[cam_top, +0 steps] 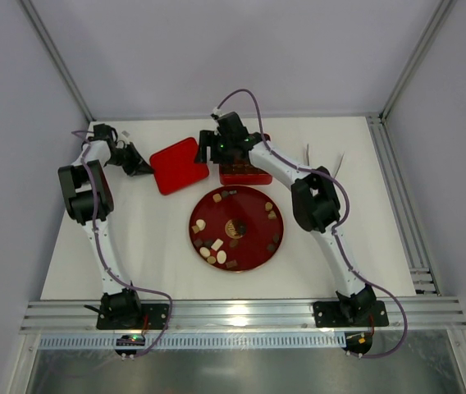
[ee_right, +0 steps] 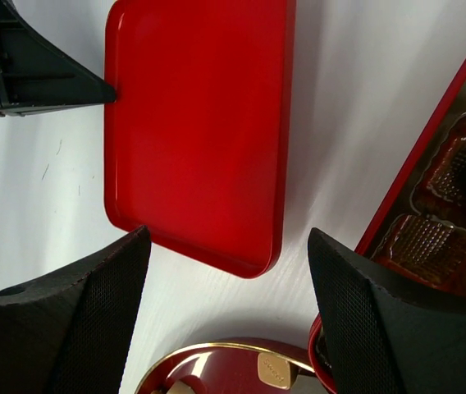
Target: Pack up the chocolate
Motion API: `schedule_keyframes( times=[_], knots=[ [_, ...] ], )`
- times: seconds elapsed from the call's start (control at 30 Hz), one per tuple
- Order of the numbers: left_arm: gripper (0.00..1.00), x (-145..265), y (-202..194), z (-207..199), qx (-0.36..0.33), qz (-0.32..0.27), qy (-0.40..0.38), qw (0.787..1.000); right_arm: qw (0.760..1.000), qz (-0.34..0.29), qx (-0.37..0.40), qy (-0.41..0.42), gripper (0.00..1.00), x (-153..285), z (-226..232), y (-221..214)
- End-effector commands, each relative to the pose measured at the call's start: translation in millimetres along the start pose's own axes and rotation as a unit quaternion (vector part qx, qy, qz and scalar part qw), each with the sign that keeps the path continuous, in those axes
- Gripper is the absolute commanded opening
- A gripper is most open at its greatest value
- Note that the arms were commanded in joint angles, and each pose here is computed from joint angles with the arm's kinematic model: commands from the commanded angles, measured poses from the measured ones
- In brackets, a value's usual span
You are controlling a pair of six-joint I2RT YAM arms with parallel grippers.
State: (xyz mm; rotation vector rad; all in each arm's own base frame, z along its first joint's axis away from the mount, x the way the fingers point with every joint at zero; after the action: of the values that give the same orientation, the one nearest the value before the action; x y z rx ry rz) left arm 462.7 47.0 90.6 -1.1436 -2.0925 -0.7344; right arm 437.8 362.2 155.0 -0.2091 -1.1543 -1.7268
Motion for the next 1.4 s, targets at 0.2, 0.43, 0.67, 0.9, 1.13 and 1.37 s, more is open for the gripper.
schedule_keyframes(
  times=[0.2,0.43,0.67,0.9,1.13,1.37],
  knots=[
    [0.00,-13.2,-12.5,22.3,0.027,0.037,0.030,0.999,0.999,-0.042,0.008,0.009,0.79,-9.4,10.1,16.8],
    [0.00,-16.2,-13.9,24.4,0.027,0.044,0.031,0.998,0.999,-0.042,0.005,0.008,0.78,-15.4,9.0,14.3],
    [0.00,-18.8,-15.8,26.7,0.031,0.050,0.030,0.998,0.999,-0.039,0.007,0.009,0.78,-21.7,13.9,10.1],
    [0.00,-22.0,-16.6,27.2,0.032,0.055,0.028,0.998,0.999,-0.036,-0.001,0.023,0.78,-28.3,18.8,5.3],
    [0.00,-25.7,-17.8,26.5,0.031,0.060,0.025,0.997,0.997,-0.037,-0.021,0.071,0.69,-28.1,30.4,9.0],
    [0.00,-23.4,-17.2,23.3,0.028,0.059,0.022,0.998,0.994,-0.032,-0.039,0.099,0.54,-29.8,34.1,8.8]
  ],
)
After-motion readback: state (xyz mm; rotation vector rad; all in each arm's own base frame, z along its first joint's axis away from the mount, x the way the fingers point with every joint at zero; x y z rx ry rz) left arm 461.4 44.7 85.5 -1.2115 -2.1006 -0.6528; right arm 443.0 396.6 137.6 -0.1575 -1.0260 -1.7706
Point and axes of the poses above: each gripper's point midway between its finger pads, its own x axis back along the fingers, its own z axis along the line the jaws close on, y = z × x, the point moved 9 cm from there along x, back along the fingers, and after that the axes turned 2 degrees about -x, right-handed, at the moved point
